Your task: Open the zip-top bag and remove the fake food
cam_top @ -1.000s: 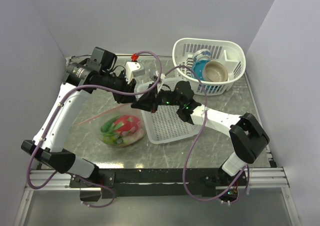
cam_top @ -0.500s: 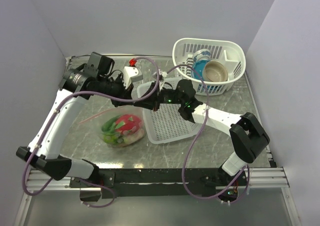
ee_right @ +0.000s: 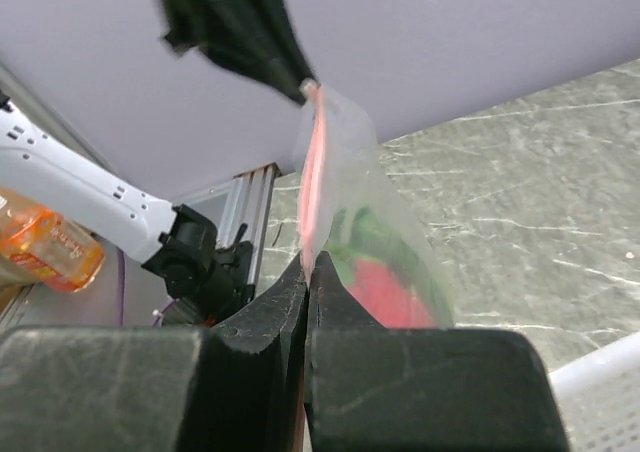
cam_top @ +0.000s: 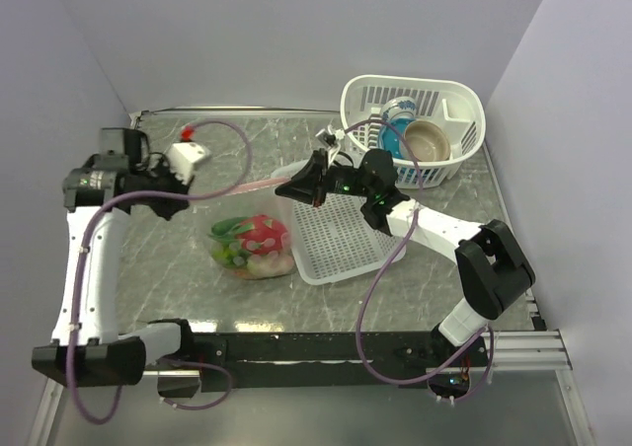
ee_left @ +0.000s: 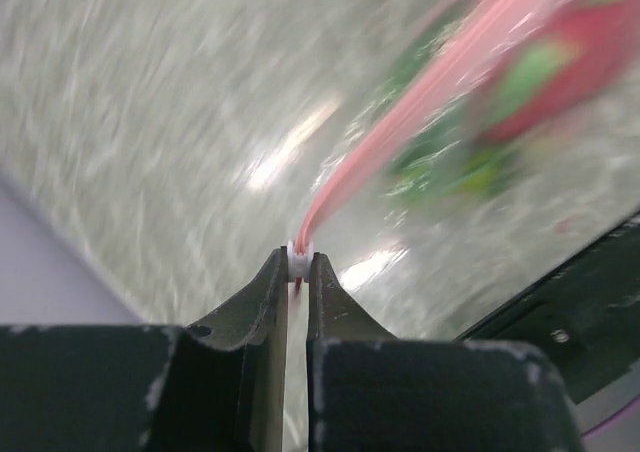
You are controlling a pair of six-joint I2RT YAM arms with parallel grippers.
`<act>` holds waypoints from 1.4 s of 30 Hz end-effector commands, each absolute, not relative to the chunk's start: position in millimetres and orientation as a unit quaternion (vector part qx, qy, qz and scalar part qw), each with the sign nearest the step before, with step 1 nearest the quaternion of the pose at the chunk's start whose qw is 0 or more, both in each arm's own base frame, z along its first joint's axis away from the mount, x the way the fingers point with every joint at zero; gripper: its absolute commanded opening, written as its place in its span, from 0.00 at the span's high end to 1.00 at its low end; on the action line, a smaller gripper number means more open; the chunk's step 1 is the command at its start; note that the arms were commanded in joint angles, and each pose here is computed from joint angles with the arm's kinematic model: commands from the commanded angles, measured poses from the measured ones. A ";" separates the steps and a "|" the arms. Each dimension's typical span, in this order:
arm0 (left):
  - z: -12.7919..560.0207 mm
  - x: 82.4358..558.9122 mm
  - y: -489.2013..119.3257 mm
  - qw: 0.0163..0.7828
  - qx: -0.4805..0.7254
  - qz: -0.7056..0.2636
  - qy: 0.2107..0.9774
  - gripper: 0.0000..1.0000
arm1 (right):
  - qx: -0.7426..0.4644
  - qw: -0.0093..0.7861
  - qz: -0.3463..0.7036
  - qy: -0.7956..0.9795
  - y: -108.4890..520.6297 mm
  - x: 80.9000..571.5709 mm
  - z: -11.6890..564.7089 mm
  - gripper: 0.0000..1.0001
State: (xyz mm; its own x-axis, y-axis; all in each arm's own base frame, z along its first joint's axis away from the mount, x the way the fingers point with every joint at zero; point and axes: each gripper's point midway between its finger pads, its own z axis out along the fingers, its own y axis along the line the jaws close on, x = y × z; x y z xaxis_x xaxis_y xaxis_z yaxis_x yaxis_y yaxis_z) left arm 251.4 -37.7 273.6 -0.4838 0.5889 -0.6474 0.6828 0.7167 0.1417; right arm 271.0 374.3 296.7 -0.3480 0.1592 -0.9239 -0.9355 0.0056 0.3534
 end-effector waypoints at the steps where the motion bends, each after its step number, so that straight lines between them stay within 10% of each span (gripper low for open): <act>1: 248.6 234.1 51.1 0.271 0.336 0.013 0.902 0.99 | -0.346 0.522 0.603 0.494 355.4 278.6 346.4 1.00; 11: 292.8 253.4 73.2 0.347 0.279 0.015 0.895 0.99 | -0.343 0.505 0.617 0.497 376.2 277.9 349.8 0.86; 18: 377.5 318.3 92.3 0.455 0.174 0.030 0.872 0.99 | -0.305 0.521 0.618 0.503 402.5 309.2 371.6 0.00; 40: 322.6 225.3 -14.3 0.422 0.244 -0.112 0.866 0.99 | -0.315 0.432 0.556 0.636 409.7 287.4 298.2 0.00; 42: 316.1 220.7 -28.3 0.405 0.269 -0.116 0.866 0.84 | -0.320 0.417 0.557 0.643 416.3 281.8 290.5 0.00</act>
